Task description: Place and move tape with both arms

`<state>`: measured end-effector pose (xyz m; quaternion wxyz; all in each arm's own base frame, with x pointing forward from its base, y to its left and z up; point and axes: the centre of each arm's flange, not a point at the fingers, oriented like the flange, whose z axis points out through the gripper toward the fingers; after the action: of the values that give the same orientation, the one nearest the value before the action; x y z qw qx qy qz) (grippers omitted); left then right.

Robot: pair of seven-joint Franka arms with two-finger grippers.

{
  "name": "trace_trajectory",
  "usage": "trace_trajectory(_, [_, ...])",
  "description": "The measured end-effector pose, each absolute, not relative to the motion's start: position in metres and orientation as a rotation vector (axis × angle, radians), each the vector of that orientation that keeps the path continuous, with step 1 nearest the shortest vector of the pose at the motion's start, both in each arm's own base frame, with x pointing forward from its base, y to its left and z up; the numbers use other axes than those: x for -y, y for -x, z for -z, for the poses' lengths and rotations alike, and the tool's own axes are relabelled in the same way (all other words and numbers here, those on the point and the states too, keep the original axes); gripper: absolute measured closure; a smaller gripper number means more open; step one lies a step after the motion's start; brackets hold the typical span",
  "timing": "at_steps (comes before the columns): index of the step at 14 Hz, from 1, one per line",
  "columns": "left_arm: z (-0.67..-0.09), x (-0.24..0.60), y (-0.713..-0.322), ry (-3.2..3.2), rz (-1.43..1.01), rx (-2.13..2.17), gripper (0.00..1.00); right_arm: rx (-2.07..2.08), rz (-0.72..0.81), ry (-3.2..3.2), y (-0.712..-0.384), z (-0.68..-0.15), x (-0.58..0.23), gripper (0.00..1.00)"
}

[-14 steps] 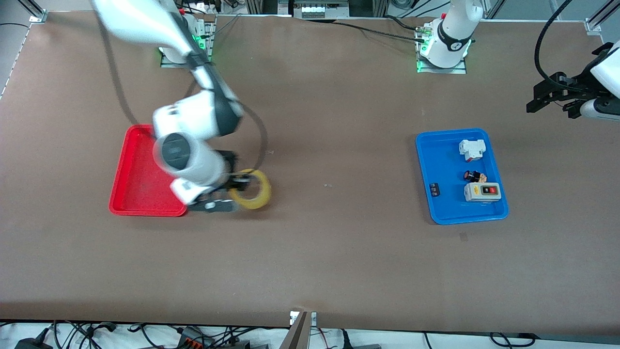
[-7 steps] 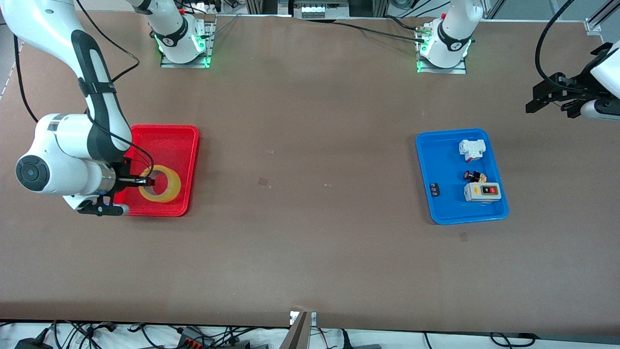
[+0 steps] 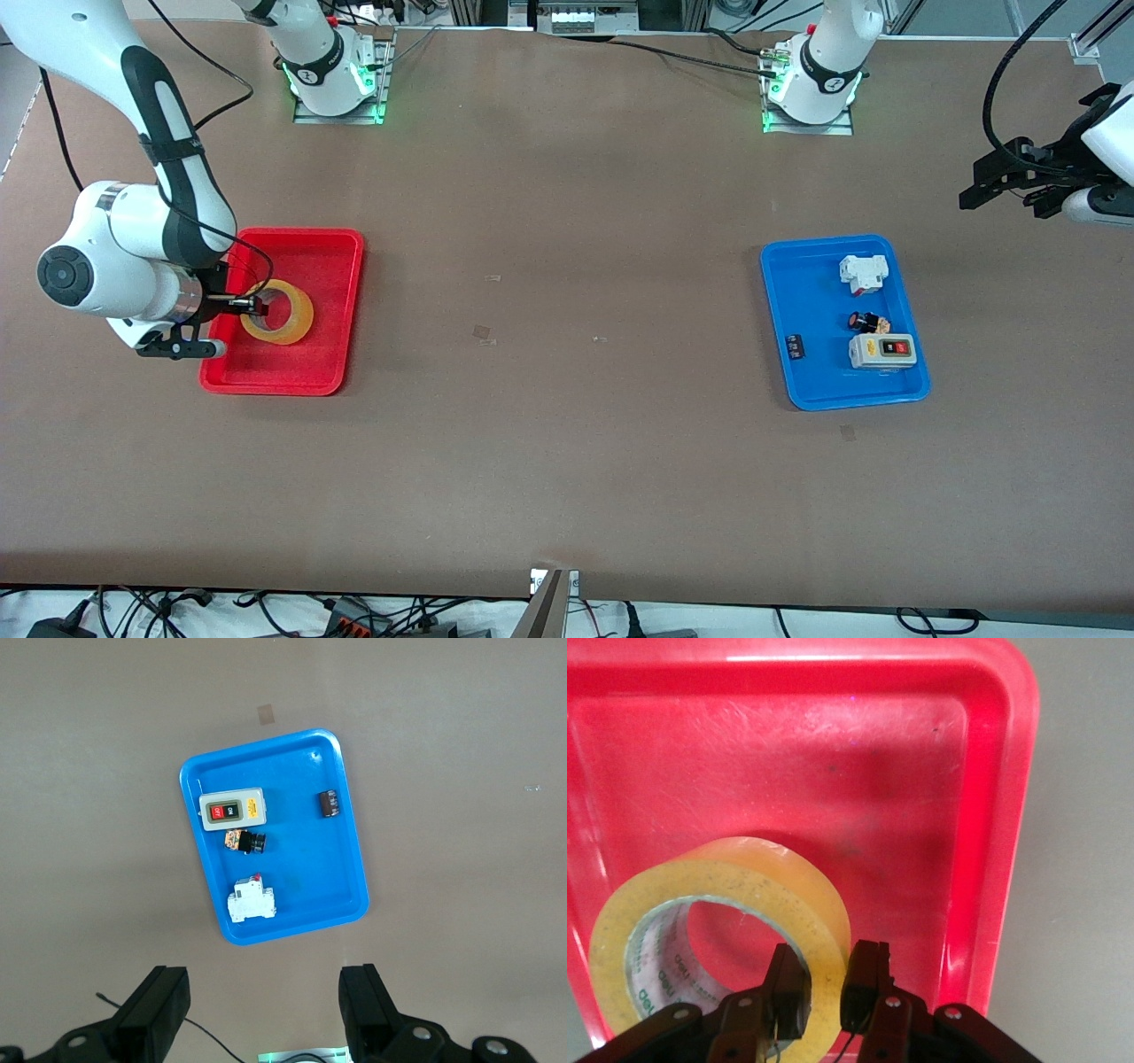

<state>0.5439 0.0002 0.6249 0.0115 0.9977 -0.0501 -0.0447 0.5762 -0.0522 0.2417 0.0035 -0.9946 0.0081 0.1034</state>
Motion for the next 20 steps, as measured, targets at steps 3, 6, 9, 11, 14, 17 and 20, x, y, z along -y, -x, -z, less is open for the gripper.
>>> trace_trajectory(3, [-0.624,0.001,-0.545,-3.111,0.141,0.158,0.0,-0.018,-0.279,3.125,-0.568,-0.231,0.049,0.78])
trace_trajectory(6, [-0.624,0.003,-0.545,-3.11,0.142,0.164,0.0,-0.013,-0.27,3.128,-0.56,-0.22,0.045,0.7])
trace_trajectory(9, [-0.624,0.003,-0.545,-3.11,0.141,0.164,0.0,-0.028,-0.275,3.126,-0.562,-0.237,0.039,0.33])
trace_trajectory(11, [-0.624,0.003,-0.545,-3.11,0.138,0.164,0.0,-0.017,-0.29,3.116,-0.574,-0.286,0.035,0.07])
trace_trajectory(14, [-0.626,0.003,-0.545,-3.111,0.132,0.164,0.0,-0.001,-0.281,3.107,-0.604,-0.404,0.032,0.0])
trace_trajectory(17, [-0.626,0.003,-0.545,-3.111,0.131,0.166,0.0,0.012,-0.236,3.11,-0.618,-0.511,0.03,0.0])
trace_trajectory(20, [-0.627,0.004,-0.545,-3.112,0.129,0.16,0.0,0.017,-0.156,3.119,-0.622,-0.557,0.029,0.0])
